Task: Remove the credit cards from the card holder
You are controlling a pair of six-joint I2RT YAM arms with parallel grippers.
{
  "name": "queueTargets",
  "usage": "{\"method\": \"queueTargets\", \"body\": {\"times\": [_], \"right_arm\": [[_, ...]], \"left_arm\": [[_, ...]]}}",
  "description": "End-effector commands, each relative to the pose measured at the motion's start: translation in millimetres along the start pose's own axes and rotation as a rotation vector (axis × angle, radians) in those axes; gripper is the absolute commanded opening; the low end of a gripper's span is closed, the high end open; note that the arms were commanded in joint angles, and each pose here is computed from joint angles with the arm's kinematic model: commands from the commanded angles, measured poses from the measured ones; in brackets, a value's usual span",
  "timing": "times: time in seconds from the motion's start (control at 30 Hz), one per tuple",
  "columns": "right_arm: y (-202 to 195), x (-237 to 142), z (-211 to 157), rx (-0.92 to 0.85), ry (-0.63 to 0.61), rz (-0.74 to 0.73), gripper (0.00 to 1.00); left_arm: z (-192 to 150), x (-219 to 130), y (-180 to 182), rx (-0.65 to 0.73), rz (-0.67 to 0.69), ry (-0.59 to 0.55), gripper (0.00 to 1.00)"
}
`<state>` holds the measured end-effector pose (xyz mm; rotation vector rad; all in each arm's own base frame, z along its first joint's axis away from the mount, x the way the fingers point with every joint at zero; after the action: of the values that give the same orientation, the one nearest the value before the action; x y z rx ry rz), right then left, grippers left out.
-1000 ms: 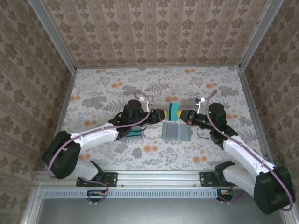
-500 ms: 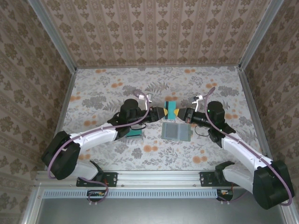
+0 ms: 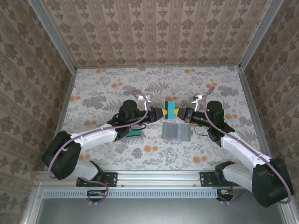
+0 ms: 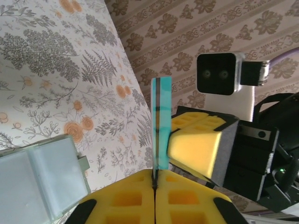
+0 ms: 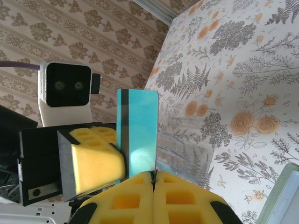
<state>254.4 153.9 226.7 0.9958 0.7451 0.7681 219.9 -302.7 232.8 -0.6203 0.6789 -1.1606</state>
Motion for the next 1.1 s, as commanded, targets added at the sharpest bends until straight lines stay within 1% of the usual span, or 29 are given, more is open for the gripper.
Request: {"method": "queueTargets", "body": {"times": [0.0, 0.03, 0.07, 0.1, 0.13, 0.17, 0.23, 0.3, 0.37, 0.63, 0.77, 0.8, 0.87, 0.93, 1.0, 1.07], "right_arm": [[7.6, 1.6, -1.2, -0.029, 0.023, 0.019, 0.17], [5.5, 0.8, -1.3, -0.028, 0.016, 0.000, 0.40], [4.0, -0.2, -1.2, -0.029, 0.008, -0.017, 0.57], [2.0, -1.9, -1.1, -0.031, -0.002, -0.037, 0.70], [0.6, -3.8, -1.0, -0.036, -0.014, -0.056, 0.78], [-0.1, -5.7, -0.9, -0.039, -0.025, -0.073, 0.84], [-2.9, -10.6, 0.4, -0.048, -0.055, -0.122, 0.99], [-4.6, -14.1, 0.1, -0.064, -0.071, -0.158, 1.00], [-5.8, -15.4, -1.1, -0.077, -0.074, -0.180, 1.00], [-3.8, -9.4, -6.9, -0.118, -0.063, -0.216, 1.00], [-3.6, -10.3, -8.0, -0.145, -0.075, -0.223, 1.00], [-4.1, -11.2, -8.5, -0.149, -0.078, -0.224, 1.00], [-5.5, -12.7, -9.7, -0.155, -0.083, -0.228, 1.00], [-7.3, -14.4, -11.2, -0.162, -0.088, -0.230, 1.00], [-7.8, -15.8, -12.1, -0.169, -0.092, -0.228, 1.00], [-9.0, -17.0, -13.3, -0.173, -0.097, -0.227, 1.00]], "left_arm": [[3.6, -1.0, -10.5, 0.028, -0.065, -0.011, 0.02], [3.7, -2.2, -9.4, 0.026, -0.058, -0.011, 0.01], [3.1, -3.3, -7.7, 0.022, -0.051, -0.009, 0.00], [3.8, -6.0, -6.6, 0.020, -0.042, -0.012, 0.00], [3.4, -8.7, -5.2, 0.018, -0.030, -0.013, 0.00], [3.3, -12.1, -3.5, 0.018, -0.016, -0.013, 0.00], [2.3, -21.2, -1.2, 0.030, 0.031, -0.003, 0.00], [-0.7, -32.0, -1.0, 0.069, 0.105, 0.033, 0.00], [-6.9, -46.7, 2.1, 0.122, 0.222, 0.094, 0.00], [-23.6, -118.0, 9.4, 0.391, 0.611, 0.322, 0.00], [-25.7, -136.9, 20.3, 0.535, 0.783, 0.424, 0.00], [-25.9, -138.8, 20.3, 0.595, 0.813, 0.454, 0.00], [-26.9, -137.8, 16.6, 0.732, 0.815, 0.513, 0.00], [-35.1, -132.6, 9.6, 0.922, 0.737, 0.599, 0.00], [-42.4, -130.5, 5.7, 1.078, 0.692, 0.672, 0.00], [-45.9, -131.2, 7.6, 1.186, 0.683, 0.738, 0.00]]}}
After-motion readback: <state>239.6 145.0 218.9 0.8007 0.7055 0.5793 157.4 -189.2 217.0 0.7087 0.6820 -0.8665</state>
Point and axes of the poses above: each hand's point on the last joint's axis, 136 mm out from that joint toward the fingers, its own x axis out along the fingers, its own y axis along the line the jaws close on, z = x × y, the point moved 6 cm from there along -x, back along the fingers, and after that the axes turned 13 degrees about x, right-handed, at the moved point
